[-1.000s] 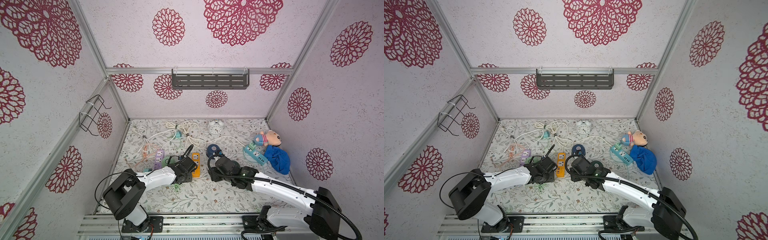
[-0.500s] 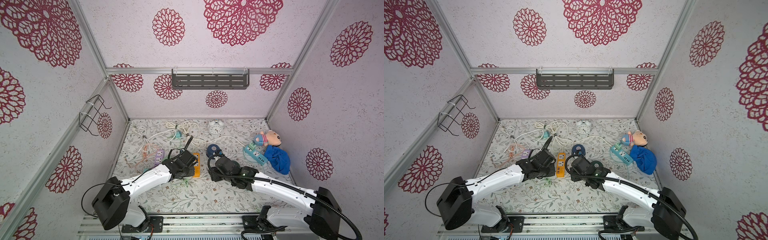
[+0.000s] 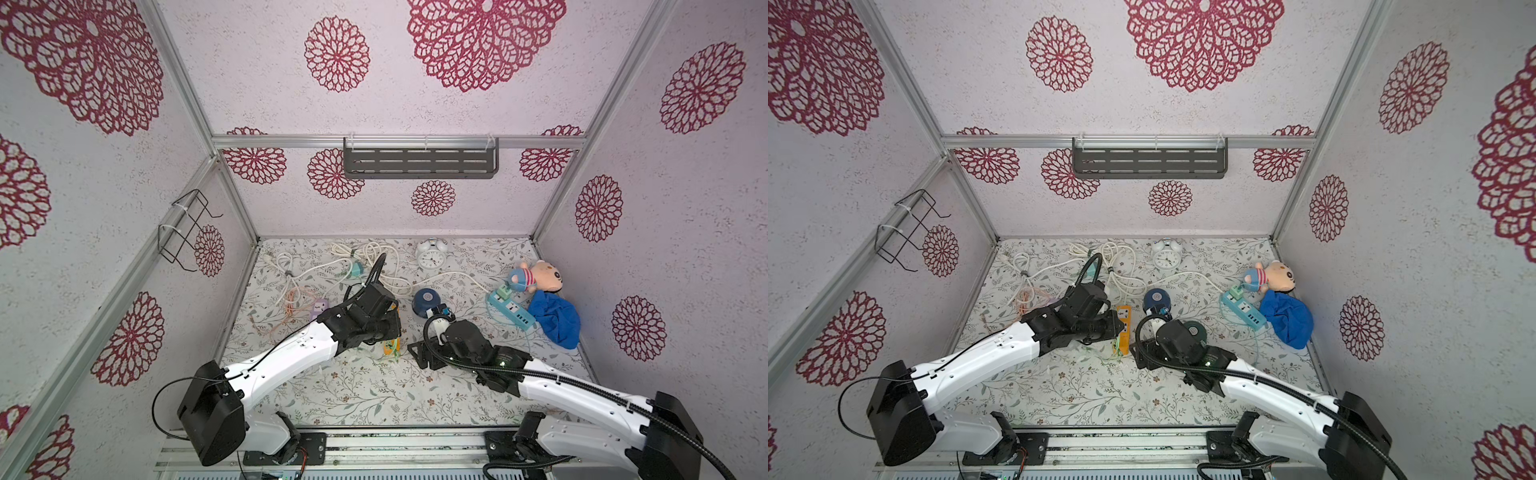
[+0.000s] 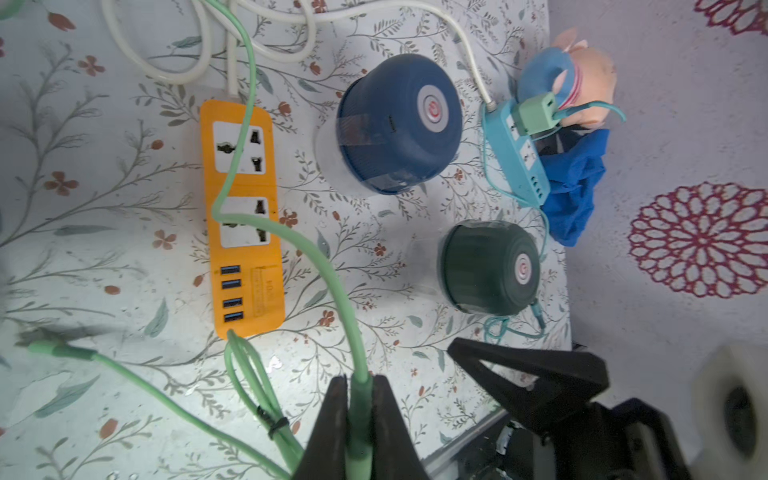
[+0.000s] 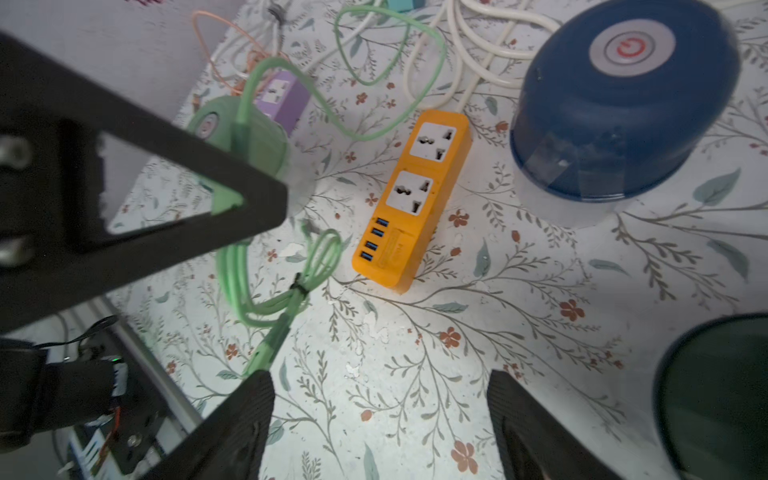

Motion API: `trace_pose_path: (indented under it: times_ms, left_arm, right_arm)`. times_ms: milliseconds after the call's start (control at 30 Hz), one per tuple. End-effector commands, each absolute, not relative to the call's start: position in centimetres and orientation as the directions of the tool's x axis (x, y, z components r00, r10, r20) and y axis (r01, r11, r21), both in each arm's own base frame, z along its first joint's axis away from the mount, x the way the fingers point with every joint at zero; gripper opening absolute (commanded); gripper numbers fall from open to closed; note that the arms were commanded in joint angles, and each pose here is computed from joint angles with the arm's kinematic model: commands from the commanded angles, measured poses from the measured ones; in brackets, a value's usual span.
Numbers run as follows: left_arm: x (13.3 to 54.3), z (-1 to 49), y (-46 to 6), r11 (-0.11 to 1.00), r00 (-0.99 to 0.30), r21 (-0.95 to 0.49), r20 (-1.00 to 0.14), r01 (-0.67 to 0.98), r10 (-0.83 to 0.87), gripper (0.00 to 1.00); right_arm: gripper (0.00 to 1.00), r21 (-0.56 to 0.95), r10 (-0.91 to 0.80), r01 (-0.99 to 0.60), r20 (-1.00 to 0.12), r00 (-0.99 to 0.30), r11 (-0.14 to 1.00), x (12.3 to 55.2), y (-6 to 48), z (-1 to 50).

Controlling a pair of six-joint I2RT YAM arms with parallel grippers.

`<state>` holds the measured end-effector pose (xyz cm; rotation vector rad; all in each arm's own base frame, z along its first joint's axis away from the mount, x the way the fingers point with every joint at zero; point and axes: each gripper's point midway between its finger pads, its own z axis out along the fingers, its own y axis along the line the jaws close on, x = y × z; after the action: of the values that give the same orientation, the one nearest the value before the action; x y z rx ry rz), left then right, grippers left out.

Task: Charge the cordless meat grinders
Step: Pick up the charging cable from the center of the board.

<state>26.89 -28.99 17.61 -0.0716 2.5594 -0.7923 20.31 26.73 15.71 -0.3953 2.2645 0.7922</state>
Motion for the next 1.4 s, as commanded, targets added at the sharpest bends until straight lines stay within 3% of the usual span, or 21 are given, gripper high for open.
trace_pose_path:
  times_ms: [0,167,367,700,1033,1167,1267,1333,1367]
  left_arm:
    - [27.9,19.8,-30.5,0.787,-0.881,-0.610,-0.418,0.092,-0.221,0.11]
    - [28.5,21.5,-31.1,0.768,-0.873,-0.634,-0.423,0.094,-0.242,0.11]
    - [28.8,23.9,-31.5,0.736,-0.860,-0.669,-0.431,0.102,-0.272,0.11]
    - [28.5,27.8,-32.0,0.657,-0.848,-0.744,-0.421,0.120,-0.322,0.12]
    - [28.2,30.8,-31.5,0.600,-0.826,-0.787,-0.428,0.141,-0.367,0.12]
    - [28.2,31.5,-31.1,0.593,-0.815,-0.792,-0.435,0.144,-0.383,0.15]
    - [28.5,31.9,-30.2,0.601,-0.799,-0.787,-0.448,0.140,-0.401,0.29]
    - [29.1,32.2,-29.4,0.609,-0.784,-0.782,-0.460,0.135,-0.416,0.56]
    - [29.4,32.2,-28.8,0.619,-0.777,-0.775,-0.466,0.128,-0.423,0.69]
  right_arm:
    - [0.80,0.511,0.029,-0.593,-0.773,-0.634,0.622,19.4,28.2,19.6]
    - [0.74,0.527,0.062,-0.640,-0.796,-0.602,0.559,18.2,27.8,19.7]
    - [0.87,0.494,0.029,-0.634,-0.802,-0.597,0.595,19.1,28.3,18.2]
    - [0.86,0.416,0.035,-0.614,-0.845,-0.534,0.671,22.6,29.6,18.7]
    - [0.52,0.462,0.095,-0.645,-0.849,-0.519,0.609,24.6,31.4,21.4]
    - [0.32,0.478,0.091,-0.658,-0.842,-0.531,0.582,24.5,32.2,22.0]
    - [0.14,0.498,0.094,-0.662,-0.832,-0.546,0.560,24.3,32.6,22.7]
    - [0.00,0.513,0.101,-0.654,-0.822,-0.560,0.556,24.3,32.6,23.4]
    - [0.00,0.521,0.108,-0.649,-0.818,-0.565,0.555,24.4,32.5,23.8]
